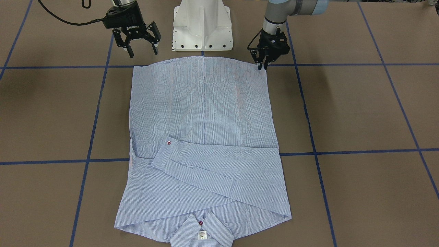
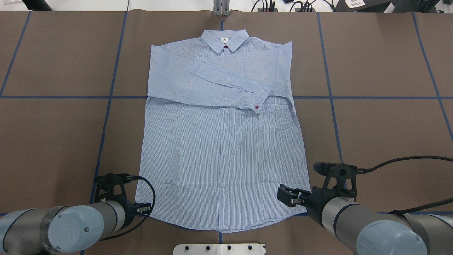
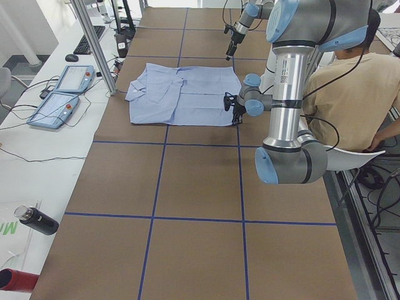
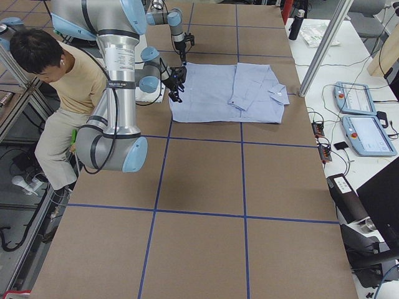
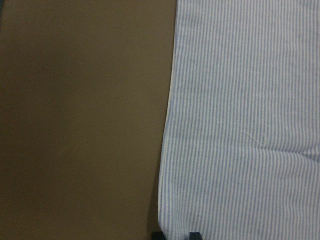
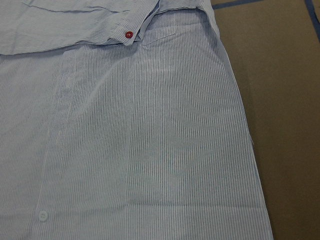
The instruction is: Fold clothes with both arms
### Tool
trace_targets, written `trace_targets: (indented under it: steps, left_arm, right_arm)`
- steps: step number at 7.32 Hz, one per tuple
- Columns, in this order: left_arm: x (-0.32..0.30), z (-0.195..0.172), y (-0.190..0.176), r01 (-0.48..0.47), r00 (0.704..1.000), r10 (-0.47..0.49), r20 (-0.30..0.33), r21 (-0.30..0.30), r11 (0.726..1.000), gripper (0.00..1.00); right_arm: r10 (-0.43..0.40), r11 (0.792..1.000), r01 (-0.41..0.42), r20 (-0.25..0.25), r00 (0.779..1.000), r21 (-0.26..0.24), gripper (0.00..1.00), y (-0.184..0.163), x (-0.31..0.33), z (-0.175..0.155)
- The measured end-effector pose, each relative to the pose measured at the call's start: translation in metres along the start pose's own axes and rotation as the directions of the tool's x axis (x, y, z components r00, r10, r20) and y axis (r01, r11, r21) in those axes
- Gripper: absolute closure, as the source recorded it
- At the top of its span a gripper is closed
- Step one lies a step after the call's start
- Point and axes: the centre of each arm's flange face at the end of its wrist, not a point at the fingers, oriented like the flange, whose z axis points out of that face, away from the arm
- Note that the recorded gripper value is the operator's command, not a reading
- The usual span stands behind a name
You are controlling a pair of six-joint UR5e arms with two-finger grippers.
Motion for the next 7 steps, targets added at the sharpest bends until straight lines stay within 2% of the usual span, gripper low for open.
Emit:
trace_targets:
  steps: [3, 5, 7]
  left_arm:
    - [0.001, -0.002, -0.001, 0.003, 1.000, -0.003, -0.005, 0.001, 1.000, 1.00]
    - [0.002, -0.004, -0.001, 0.004, 1.000, -0.004, -0.011, 0.001, 1.000, 1.00]
    - [0.003, -0.005, 0.000, 0.003, 1.000, -0.003, -0.014, 0.002, 1.000, 1.00]
  right_arm:
    - [-0.004, 1.000, 0.004, 0.005, 1.000, -0.007, 0.00, 0.004, 0.021, 0.002]
    - [-0.010, 1.000, 0.011, 0.024, 1.000, -0.014, 0.01, 0.012, 0.077, 0.007]
    - [-0.030, 0.999, 0.030, -0.021, 0.999, 0.010, 0.16, 0.023, 0.110, 0.026]
